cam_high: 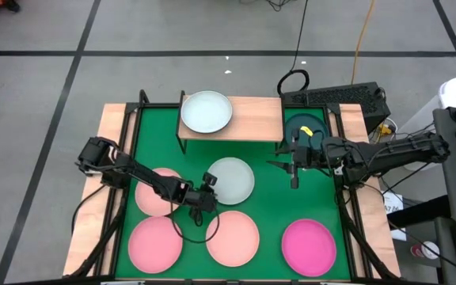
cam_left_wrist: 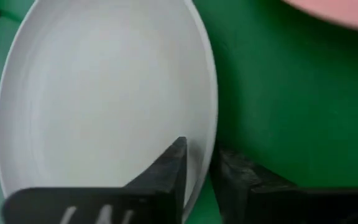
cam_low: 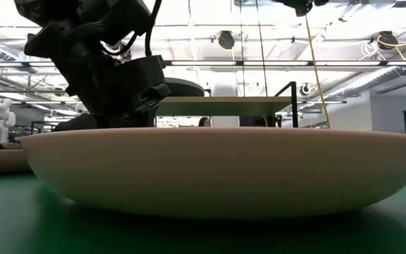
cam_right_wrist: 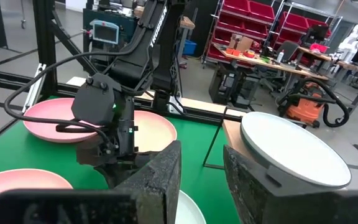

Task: Place and stack plates onto a shelf
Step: Stack the white plate on top of the other white plate on the shelf, then stack the black plate on top of the white plate on the shelf

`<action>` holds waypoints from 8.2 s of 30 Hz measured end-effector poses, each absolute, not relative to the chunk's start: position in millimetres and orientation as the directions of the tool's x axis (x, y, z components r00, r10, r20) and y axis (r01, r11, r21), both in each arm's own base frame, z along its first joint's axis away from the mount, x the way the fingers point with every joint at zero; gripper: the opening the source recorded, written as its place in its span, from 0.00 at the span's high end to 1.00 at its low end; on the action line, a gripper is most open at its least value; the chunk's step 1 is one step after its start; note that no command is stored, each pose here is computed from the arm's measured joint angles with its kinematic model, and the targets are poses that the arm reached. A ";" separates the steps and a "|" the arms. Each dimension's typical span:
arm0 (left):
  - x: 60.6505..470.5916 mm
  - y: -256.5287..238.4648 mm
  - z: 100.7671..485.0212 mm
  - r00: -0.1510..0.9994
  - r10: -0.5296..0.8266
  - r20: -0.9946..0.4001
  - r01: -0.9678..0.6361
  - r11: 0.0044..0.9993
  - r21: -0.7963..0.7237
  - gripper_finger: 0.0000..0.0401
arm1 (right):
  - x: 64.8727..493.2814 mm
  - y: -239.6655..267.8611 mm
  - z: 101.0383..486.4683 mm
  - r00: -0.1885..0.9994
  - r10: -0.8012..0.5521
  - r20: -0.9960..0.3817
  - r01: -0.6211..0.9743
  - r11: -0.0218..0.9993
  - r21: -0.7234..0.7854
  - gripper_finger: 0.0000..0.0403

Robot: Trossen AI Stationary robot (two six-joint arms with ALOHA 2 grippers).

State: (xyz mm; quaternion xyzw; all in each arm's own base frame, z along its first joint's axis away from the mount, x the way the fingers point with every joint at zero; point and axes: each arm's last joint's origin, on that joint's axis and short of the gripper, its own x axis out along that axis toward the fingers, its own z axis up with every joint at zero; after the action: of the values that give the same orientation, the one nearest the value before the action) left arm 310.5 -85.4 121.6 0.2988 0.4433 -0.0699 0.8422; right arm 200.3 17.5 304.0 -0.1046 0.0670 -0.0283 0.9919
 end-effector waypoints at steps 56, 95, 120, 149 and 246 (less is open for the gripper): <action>247.2 69.3 307.0 0.621 0.459 -0.635 0.209 0.684 0.699 0.94 | 201.2 17.7 315.1 0.998 -0.066 -0.014 0.063 0.988 -0.144 0.74; 238.1 69.6 318.4 0.621 0.498 -0.605 0.059 0.740 0.669 0.60 | 201.1 17.6 312.9 0.997 -0.067 -0.037 0.061 0.987 -0.149 0.74; 144.4 30.2 383.3 0.871 0.418 -0.258 -0.294 0.865 0.408 0.52 | 183.0 1.9 277.4 0.788 -0.328 -0.522 0.292 0.944 -0.153 0.74; 154.9 -12.2 298.7 0.962 0.139 0.234 -0.173 0.976 0.132 0.52 | 187.3 -36.7 182.9 0.010 -0.442 -0.897 0.302 0.856 -0.419 0.74; 162.0 -16.1 294.2 0.970 0.122 0.209 -0.149 0.982 0.118 0.52 | 170.3 -68.3 300.8 0.813 -0.562 -0.154 0.570 0.821 0.015 1.00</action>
State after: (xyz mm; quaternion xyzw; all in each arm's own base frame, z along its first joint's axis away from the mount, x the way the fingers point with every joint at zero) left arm 162.0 -16.1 294.2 0.0664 -0.1011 0.0682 0.9903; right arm 170.3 -68.3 300.8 0.0300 0.0716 -0.2974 0.9516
